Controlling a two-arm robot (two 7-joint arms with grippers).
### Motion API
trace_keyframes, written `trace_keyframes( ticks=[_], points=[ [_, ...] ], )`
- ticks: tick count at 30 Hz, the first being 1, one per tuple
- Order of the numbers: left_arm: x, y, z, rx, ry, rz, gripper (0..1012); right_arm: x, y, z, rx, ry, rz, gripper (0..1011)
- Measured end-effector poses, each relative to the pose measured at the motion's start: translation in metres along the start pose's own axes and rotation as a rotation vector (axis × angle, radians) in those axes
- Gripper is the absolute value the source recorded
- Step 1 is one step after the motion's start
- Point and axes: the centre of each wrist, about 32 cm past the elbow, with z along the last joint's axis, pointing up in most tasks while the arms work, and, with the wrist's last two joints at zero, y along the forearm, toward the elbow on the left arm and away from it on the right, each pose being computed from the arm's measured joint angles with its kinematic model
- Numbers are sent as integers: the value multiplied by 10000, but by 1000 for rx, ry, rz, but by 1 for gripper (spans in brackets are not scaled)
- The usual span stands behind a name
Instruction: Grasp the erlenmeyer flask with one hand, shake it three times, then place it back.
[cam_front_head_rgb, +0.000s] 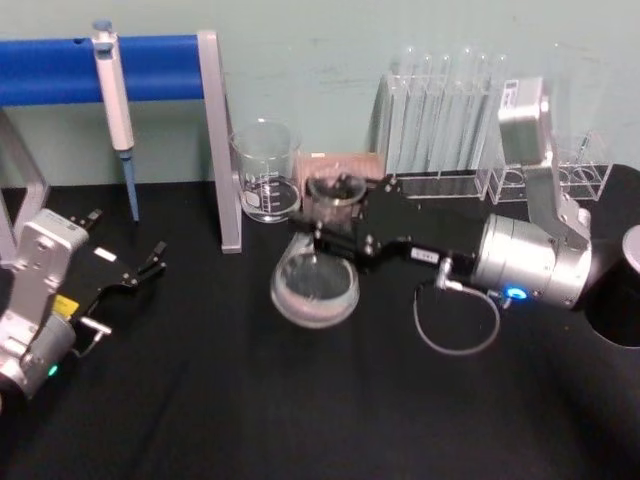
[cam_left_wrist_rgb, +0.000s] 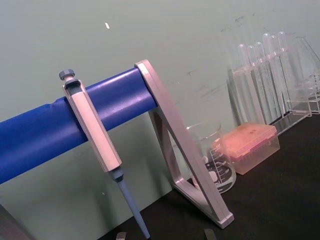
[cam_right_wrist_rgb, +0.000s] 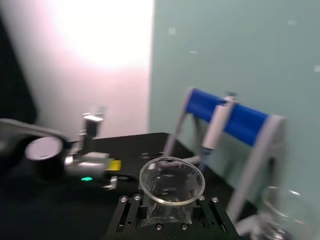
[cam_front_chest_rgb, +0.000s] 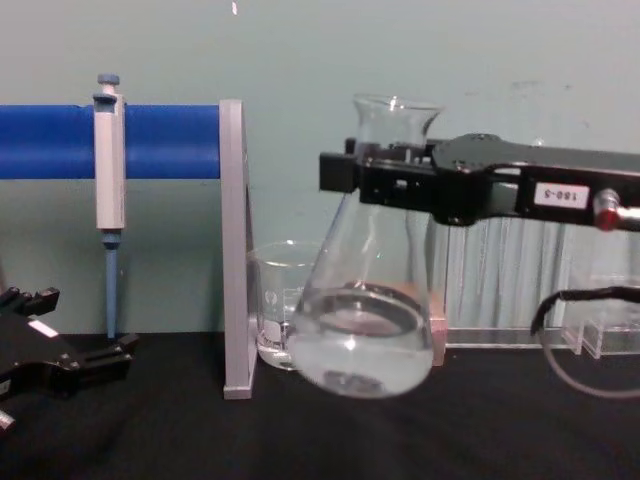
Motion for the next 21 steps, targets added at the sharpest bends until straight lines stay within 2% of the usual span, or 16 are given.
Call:
trace_keyframes(
  ticks=[6, 7, 10, 21],
  points=[
    [0, 0, 0, 0, 0, 0, 1001, -22, 19, -5, 6, -20, -187, 449],
    [0, 0, 0, 0, 0, 0, 1001, -22, 19, -5, 6, -20, -187, 449],
    [0, 0, 0, 0, 0, 0, 1001, -20, 25, -9, 9, -38, -271, 449],
    [0, 0, 0, 0, 0, 0, 1001, 14, 12, -59, -15, -62, -450, 449]
  ],
)
